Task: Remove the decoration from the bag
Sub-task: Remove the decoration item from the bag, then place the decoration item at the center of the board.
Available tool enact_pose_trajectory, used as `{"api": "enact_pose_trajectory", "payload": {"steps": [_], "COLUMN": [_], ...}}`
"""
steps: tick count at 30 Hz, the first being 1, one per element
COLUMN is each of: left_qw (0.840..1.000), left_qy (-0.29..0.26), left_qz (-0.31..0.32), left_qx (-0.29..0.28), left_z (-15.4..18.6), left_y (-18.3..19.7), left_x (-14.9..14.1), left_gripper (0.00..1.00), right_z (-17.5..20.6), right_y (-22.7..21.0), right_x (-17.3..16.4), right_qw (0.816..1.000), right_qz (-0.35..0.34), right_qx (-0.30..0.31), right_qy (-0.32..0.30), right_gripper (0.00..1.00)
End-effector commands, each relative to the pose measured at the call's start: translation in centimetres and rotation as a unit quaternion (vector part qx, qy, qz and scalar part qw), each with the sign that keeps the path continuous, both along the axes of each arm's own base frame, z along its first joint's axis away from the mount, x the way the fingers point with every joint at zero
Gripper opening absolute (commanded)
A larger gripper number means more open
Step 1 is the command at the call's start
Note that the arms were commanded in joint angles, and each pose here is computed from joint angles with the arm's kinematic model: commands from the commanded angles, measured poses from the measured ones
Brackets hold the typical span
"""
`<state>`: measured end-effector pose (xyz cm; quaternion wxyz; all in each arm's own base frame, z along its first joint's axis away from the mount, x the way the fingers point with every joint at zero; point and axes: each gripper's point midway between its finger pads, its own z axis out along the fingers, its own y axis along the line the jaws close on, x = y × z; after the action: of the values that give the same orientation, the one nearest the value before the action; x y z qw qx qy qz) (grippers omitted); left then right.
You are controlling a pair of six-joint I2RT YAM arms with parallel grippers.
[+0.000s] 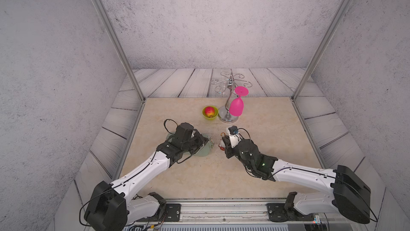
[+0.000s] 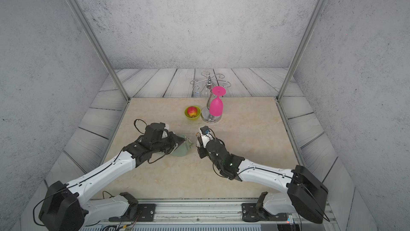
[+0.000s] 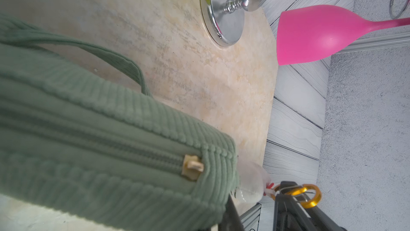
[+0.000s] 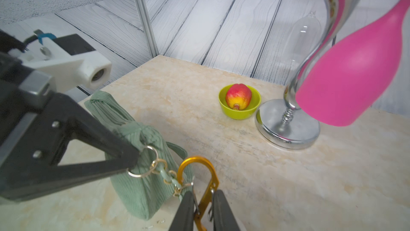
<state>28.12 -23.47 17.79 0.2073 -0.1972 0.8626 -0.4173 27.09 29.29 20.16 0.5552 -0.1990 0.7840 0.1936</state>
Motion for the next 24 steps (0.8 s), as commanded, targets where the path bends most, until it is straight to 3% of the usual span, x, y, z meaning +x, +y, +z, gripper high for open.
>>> {"api": "enact_pose_trajectory", "payload": {"steps": [1, 13, 24], "left_qw": [1.000, 0.999, 0.998], "left_qy": [-0.016, -0.002, 0.007], "left_qz": [0.001, -0.001, -0.014], "left_qx": [-0.017, -0.043, -0.062], "left_z": [0.5, -0.2, -0.9], "left_y": [-0.5, -4.2, -9.0], "left_x": [0.4, -0.1, 0.8], "left_gripper": [0.00, 0.00, 0.00], "right_z": [-1.7, -5.3, -7.0], "right_y": [-2.7, -8.6, -9.3], "right_x": [-1.0, -5.6, -5.1], "right_qw": [0.999, 0.987, 0.980], "right_qz": [-0.034, -0.064, -0.101], "right_qx": [-0.001, -0.011, -0.041], "right_qy": [0.038, 0.145, 0.168], "right_gripper": [0.19, 0.19, 0.19]}}
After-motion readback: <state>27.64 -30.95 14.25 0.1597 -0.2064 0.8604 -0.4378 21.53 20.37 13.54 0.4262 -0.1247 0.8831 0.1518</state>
